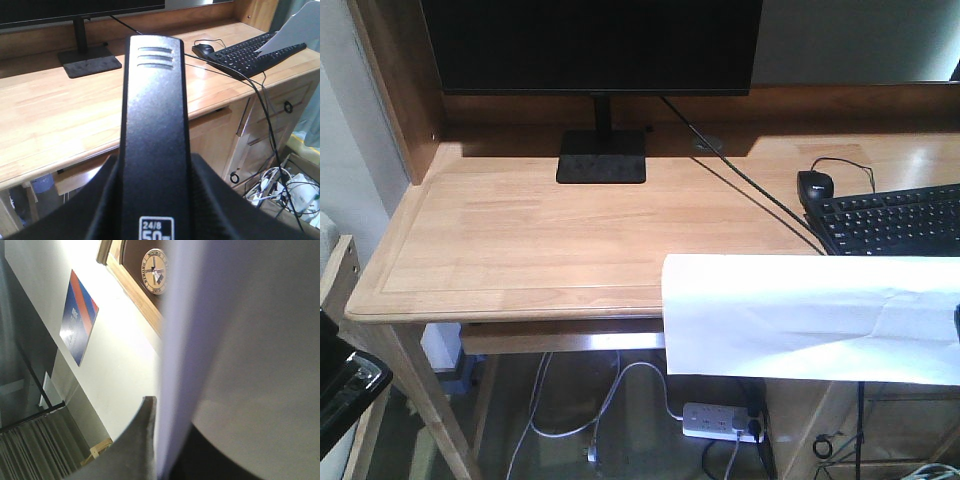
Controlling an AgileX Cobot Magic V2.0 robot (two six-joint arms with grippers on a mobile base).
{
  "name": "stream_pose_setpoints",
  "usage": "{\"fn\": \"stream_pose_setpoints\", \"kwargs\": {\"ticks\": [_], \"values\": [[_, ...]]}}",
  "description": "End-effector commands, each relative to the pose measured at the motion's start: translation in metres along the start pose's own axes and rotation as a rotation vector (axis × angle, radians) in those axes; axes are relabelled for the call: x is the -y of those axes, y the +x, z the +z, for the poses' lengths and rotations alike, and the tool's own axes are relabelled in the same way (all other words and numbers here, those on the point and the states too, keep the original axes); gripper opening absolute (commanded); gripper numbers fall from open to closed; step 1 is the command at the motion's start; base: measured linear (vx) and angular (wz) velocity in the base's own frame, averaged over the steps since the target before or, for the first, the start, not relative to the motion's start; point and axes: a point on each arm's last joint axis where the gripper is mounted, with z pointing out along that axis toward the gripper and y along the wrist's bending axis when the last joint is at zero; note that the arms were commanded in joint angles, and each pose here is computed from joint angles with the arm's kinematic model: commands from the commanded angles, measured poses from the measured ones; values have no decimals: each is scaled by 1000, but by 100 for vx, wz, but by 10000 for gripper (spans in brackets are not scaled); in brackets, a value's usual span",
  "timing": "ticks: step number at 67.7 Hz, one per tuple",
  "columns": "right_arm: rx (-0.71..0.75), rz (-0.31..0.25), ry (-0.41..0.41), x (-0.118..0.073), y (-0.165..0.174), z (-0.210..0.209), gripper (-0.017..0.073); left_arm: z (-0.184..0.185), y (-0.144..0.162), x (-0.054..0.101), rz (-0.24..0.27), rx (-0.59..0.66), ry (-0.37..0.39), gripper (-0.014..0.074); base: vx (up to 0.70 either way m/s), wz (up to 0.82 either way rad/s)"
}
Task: Grab stapler and paper to desk for stapling
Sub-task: 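Position the base at the desk in front of the monitor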
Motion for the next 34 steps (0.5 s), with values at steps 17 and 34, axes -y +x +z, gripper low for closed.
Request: {"fn": "stream_pose_setpoints", "kwargs": {"ticks": [17, 34], "values": [[41, 9, -81, -5, 0, -5, -6, -5, -19, 1, -15, 138, 3, -6, 10, 2], [42, 9, -84, -6, -1, -5, -6, -5, -19, 1, -15, 138, 3, -6, 9, 1]]}}
